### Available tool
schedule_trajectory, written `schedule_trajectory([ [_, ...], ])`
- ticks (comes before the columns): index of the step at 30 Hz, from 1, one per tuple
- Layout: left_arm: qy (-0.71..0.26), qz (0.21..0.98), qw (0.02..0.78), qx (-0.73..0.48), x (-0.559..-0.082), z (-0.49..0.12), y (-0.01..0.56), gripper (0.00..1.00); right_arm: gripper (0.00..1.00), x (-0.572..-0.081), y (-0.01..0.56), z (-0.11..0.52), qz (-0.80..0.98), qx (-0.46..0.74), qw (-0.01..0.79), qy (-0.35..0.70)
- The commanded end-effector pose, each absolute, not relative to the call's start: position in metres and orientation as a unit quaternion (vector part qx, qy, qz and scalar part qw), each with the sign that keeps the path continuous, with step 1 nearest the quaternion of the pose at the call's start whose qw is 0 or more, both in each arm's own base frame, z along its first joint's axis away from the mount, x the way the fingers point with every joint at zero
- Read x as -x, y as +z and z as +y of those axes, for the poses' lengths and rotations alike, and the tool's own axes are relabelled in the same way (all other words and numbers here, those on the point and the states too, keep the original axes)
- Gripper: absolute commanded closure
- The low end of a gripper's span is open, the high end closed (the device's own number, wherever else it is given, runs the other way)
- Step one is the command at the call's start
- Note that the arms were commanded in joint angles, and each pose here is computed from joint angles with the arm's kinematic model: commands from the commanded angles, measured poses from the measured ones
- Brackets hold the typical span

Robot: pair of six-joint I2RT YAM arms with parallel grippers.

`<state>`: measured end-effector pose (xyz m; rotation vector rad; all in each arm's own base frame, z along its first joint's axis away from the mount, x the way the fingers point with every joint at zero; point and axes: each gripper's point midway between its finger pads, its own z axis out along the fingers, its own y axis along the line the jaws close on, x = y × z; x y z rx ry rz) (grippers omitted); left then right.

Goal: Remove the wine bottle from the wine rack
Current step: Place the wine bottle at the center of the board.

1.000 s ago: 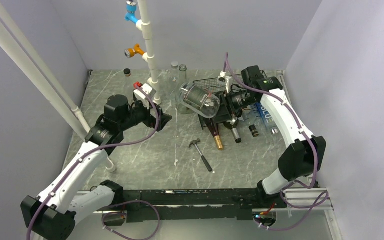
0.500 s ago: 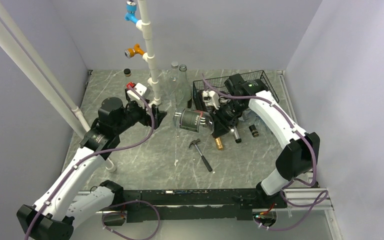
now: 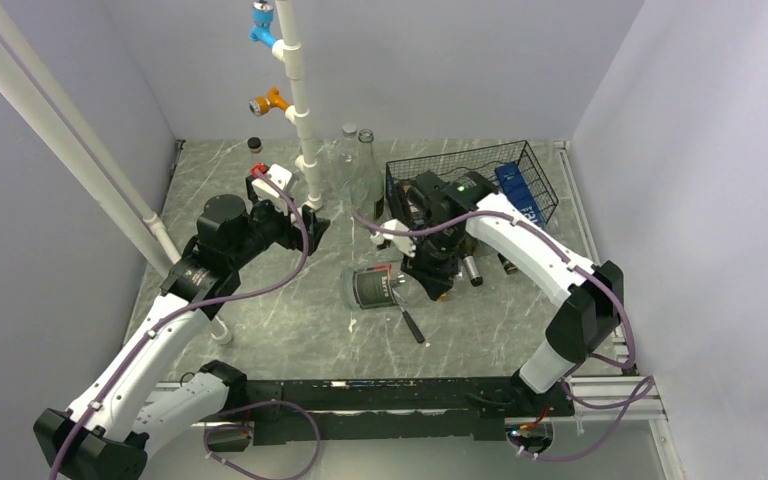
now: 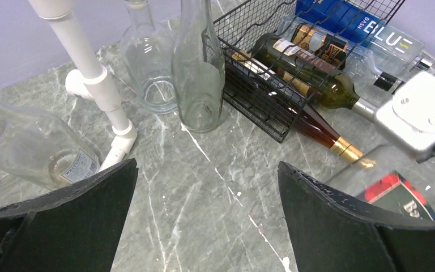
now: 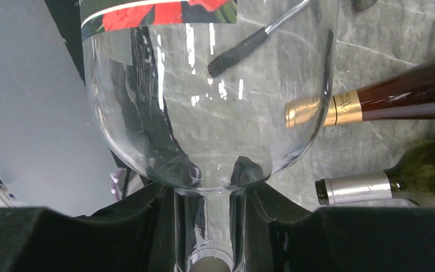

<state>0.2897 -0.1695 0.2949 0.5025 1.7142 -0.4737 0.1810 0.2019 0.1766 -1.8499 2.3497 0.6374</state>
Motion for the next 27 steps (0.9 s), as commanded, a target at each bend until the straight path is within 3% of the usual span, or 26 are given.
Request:
schedule_trajectory([
  [1,-0.196,0.730,0.617,-0.217,-0.294,-0.168,0.301,0.01,1.00,-0.182,0.196,0.216,0.722,0.663,0.082,0.177],
  [27,-0.177,0.739,0.617,-0.206,-0.300,-0.161,0.296,0.01,1.00,-0.196,0.181,0.207,0.585,0.797,0.016,-0.148],
])
